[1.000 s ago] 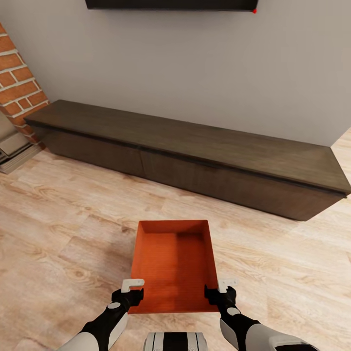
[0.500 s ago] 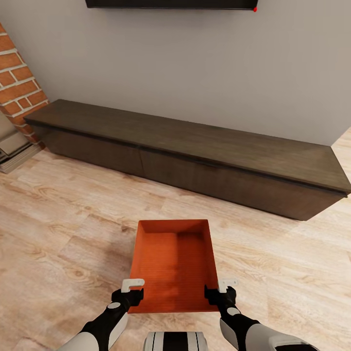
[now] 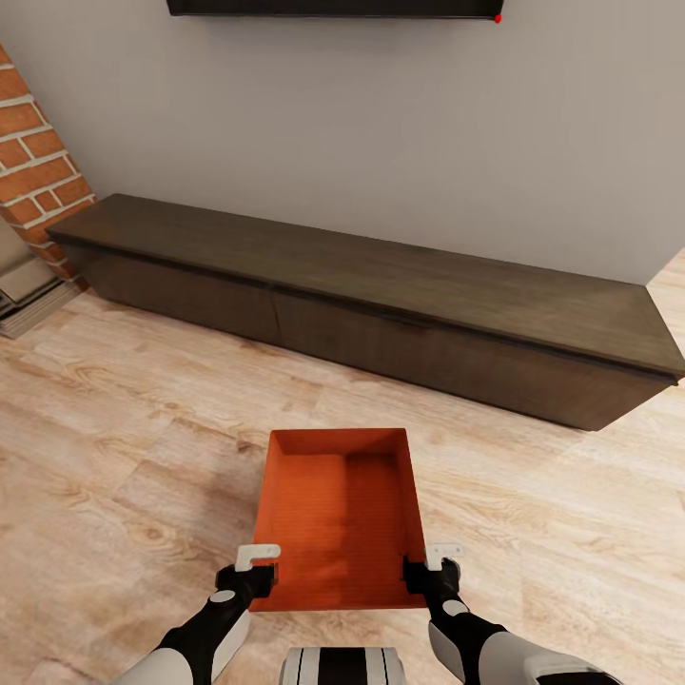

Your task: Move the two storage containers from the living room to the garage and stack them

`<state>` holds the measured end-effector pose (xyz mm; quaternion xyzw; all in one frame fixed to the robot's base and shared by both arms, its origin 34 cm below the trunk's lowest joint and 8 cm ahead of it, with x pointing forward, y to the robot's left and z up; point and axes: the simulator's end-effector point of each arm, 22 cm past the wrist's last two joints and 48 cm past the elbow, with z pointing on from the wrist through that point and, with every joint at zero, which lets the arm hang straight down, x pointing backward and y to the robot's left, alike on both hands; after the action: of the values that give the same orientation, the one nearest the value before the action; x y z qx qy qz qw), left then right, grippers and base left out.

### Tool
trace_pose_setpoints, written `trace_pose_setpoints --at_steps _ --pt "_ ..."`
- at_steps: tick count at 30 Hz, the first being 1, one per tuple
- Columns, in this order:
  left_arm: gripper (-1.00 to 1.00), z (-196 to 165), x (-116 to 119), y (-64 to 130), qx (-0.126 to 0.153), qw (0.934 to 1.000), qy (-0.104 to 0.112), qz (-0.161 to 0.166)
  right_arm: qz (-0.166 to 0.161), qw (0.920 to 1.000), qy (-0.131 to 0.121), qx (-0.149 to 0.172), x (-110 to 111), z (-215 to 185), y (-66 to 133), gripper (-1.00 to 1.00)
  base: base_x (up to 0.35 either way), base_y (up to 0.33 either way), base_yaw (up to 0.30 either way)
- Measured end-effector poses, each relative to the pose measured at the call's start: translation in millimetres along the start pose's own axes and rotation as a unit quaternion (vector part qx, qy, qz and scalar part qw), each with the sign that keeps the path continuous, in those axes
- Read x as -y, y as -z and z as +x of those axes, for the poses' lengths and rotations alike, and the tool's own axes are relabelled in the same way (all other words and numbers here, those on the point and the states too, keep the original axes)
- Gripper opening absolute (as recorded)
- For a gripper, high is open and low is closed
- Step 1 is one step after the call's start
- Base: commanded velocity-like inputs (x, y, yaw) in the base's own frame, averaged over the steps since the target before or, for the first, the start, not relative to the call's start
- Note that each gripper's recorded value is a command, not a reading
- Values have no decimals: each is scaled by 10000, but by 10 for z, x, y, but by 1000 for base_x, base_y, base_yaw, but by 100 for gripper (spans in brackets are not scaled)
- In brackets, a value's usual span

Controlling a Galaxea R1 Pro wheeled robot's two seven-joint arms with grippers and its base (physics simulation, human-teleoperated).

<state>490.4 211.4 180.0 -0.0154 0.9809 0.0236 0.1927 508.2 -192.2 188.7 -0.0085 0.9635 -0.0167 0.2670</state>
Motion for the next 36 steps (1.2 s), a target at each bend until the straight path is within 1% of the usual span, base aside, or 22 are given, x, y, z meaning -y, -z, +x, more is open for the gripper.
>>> trace_pose_setpoints --at_steps 3,4,26,36 --pt "-100 9 -2 0 -16 10000 7 -3 -1 10000 1 1 -1 0 0 -100 0 0 0" --pt "-100 15 23 1 -25 10000 0 31 -77 9999 152 9 -35 -2 1 -100 0 0 0" --pt "-100 5 35 3 -5 10000 5 37 -64 9999 122 12 -33 -5 1 -100 0 0 0" --pt "-100 -124 23 185 -5 10000 7 46 -64 9999 110 11 -31 -160 164 -100 0 0 0"
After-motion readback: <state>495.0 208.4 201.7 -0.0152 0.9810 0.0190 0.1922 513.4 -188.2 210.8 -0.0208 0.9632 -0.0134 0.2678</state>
